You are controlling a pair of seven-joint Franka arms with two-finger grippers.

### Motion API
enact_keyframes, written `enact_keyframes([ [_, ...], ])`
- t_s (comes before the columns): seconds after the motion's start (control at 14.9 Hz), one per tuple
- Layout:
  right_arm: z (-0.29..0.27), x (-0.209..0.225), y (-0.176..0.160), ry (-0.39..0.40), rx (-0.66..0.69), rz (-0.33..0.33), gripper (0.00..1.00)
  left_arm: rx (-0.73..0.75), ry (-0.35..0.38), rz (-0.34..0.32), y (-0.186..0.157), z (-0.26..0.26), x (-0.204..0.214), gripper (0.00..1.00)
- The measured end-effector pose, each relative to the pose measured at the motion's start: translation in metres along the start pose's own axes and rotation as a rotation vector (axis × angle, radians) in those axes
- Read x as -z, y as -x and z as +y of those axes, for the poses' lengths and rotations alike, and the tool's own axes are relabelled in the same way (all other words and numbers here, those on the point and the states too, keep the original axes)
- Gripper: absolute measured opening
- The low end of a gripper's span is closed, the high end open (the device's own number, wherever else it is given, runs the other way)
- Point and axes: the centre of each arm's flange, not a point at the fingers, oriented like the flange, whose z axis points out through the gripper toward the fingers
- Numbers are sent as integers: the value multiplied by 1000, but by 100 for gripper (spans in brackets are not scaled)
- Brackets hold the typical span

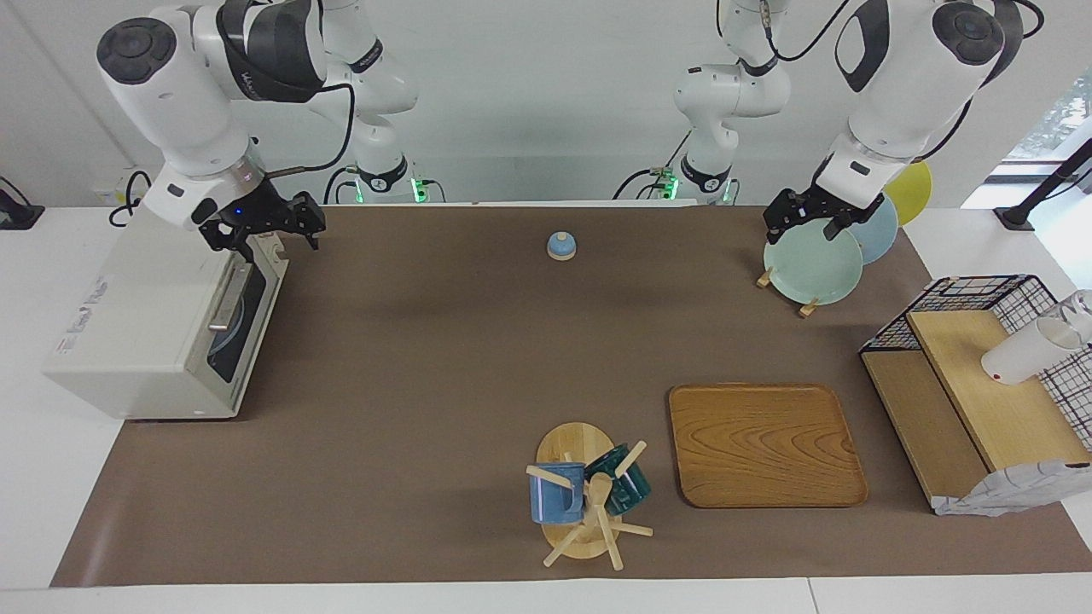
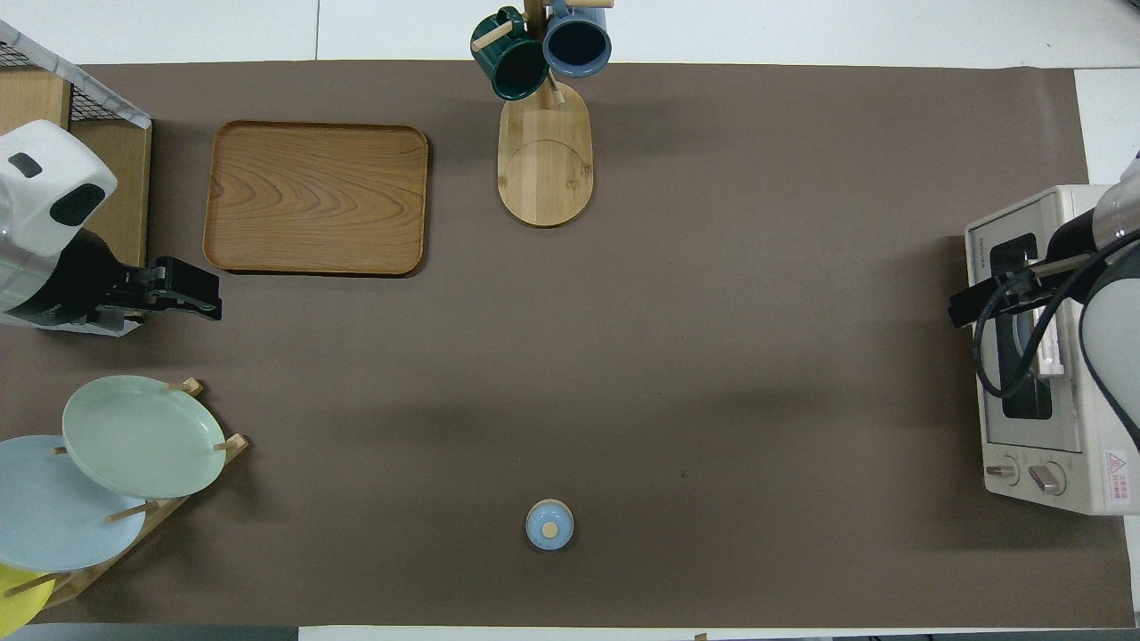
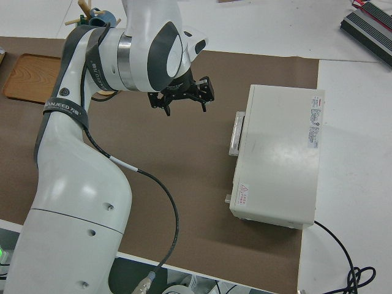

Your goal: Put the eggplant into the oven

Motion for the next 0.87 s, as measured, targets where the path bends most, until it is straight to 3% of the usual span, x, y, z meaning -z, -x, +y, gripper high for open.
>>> enact_keyframes([
  [0.87,6,24,1,8,-128,52,100,0,0,0,0,0,0,100],
])
